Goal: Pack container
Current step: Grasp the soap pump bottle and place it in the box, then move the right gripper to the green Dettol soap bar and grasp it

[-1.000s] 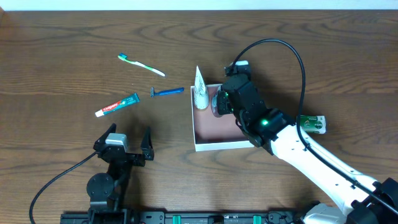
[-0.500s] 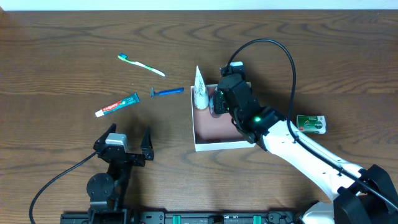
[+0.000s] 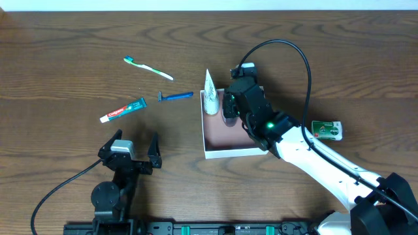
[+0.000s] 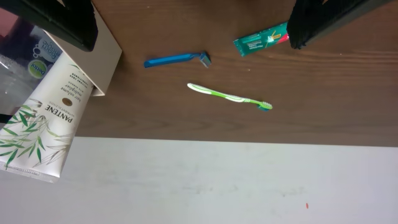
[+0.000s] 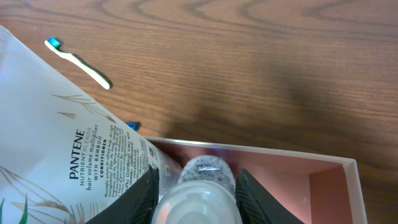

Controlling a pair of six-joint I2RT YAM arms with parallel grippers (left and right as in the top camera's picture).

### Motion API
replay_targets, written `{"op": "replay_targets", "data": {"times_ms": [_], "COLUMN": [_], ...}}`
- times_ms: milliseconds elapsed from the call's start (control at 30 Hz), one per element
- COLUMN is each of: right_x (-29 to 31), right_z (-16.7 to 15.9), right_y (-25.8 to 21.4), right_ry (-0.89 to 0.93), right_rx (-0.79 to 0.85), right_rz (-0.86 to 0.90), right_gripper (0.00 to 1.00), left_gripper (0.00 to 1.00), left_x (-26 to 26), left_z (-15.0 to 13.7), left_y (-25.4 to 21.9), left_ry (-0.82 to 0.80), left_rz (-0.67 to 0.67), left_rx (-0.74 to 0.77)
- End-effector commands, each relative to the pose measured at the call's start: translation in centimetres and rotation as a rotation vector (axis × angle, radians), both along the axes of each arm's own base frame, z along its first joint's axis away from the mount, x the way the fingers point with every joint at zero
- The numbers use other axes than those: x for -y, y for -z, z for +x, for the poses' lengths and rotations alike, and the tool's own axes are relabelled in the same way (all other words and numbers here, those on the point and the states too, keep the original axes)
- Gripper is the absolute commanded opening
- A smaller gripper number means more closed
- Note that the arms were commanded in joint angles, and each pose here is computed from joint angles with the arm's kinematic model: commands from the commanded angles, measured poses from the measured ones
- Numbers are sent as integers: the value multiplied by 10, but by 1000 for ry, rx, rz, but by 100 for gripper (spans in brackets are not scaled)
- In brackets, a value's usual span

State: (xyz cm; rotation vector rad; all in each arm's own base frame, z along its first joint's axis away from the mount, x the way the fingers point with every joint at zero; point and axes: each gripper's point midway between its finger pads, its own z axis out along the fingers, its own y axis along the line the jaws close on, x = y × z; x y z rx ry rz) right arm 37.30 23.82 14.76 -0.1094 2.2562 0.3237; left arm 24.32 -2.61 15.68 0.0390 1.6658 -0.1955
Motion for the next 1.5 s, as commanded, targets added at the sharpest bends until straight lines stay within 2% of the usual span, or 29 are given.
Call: {"op": "replay_targets", "data": {"times_ms": [0, 233, 367, 467, 567, 667, 833, 1000, 1200, 1233, 1300, 1467], "right_x": [-7, -14, -3, 24, 70, 126, 205, 250, 276, 278, 278, 284], "right_z": [3, 6, 1, -5, -18, -38, -81, -107, -98, -95, -86, -76], "right_y": [-9, -46, -86, -123, -159, -171, -143, -83, -16, -7, 9, 40], "right_ry": [-24, -47, -30, 24, 107, 231, 444, 620, 728, 718, 655, 563], "right_rx": [33, 108, 171, 218, 243, 199, 30, -202, -330, -346, -373, -454], "right_rz": [6, 67, 99, 111, 111, 102, 39, -31, -24, -26, -32, -67], "right_gripper": [38, 50, 52, 54, 64, 69, 73, 79, 87, 89, 99, 99], "left_gripper": [98, 98, 98, 98, 98, 98, 98, 98, 98, 98, 98, 98], "left_x": [1, 1, 1, 1, 1, 1, 1, 1, 1, 1, 1, 1], "left_z": [-1, -1, -1, -1, -1, -1, -1, -1, -1, -1, -1, -1], "left_y": [17, 17, 17, 17, 17, 17, 17, 17, 17, 17, 17, 17], "left_ry": [10, 10, 10, 10, 10, 10, 10, 10, 10, 10, 10, 10], "left_rz": [11, 11, 11, 11, 11, 11, 11, 11, 11, 11, 11, 11], "left_rx": [-49, -49, -49, -49, -49, -49, -49, -49, -49, -49, -49, -49]}}
